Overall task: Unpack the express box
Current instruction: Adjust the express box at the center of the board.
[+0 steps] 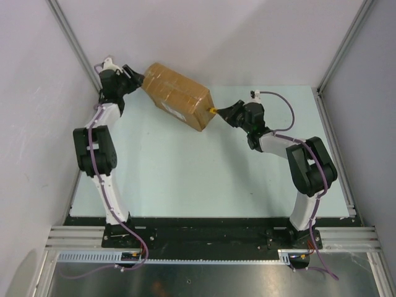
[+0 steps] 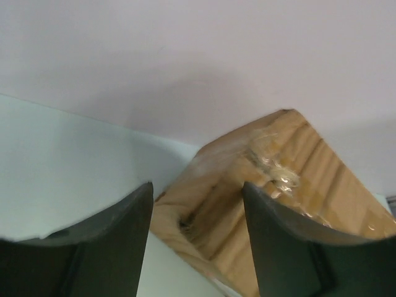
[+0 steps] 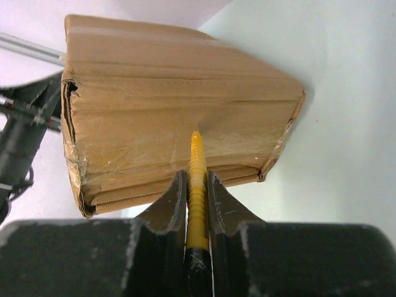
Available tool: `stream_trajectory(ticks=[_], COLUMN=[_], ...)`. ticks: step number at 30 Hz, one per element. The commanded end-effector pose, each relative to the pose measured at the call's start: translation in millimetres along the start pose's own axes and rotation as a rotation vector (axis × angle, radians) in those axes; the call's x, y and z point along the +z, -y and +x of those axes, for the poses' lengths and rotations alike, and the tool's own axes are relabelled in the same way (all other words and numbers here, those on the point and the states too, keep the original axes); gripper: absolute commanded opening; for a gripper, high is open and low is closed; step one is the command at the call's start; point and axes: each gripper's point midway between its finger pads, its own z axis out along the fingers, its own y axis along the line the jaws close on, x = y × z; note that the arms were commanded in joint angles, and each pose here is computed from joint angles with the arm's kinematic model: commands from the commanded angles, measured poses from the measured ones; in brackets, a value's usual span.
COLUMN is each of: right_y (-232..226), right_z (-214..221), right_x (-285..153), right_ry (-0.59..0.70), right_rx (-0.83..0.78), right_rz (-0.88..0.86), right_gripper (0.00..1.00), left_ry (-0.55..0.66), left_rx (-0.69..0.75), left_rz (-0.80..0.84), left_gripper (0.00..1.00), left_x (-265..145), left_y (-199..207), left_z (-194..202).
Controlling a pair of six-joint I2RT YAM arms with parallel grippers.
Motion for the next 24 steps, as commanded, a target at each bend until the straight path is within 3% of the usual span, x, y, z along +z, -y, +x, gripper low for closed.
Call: stream_trajectory(ticks=[1, 8, 13, 16, 19, 24], right_y=[-13, -17, -11, -6, 1, 11], right_z=[-17, -19, -18, -21, -30, -46], right_x=[11, 16, 20, 20, 21, 28], right_ry=[0.014, -0.010, -0.024, -0.019, 0.004, 0.037], right_rx=[-0.014, -0.023, -0.014, -0.022, -0.019, -0.029], right_rz=[-0.063, -0.117, -0.133, -0.121, -0.111, -0.094], right_gripper=[0.00, 0.00, 0.00, 0.00, 0.00, 0.00], left_ry=[-0.126, -0.161, -0.186, -0.154, -0.056, 0.053], left_rx=[-0.017, 0.003, 0.050, 0.120, 0.170, 0.190], left_rz=[0.144, 0.032, 0.034, -0.001, -0.024, -0.152], left_gripper=[0.65, 0.65, 0.66, 0.69, 0.75, 0.80], left_x=[-49, -116, -140, -141, -139, -123], left_y=[64, 66, 75, 74, 85, 68], left_z=[27, 55, 70, 49, 1, -38])
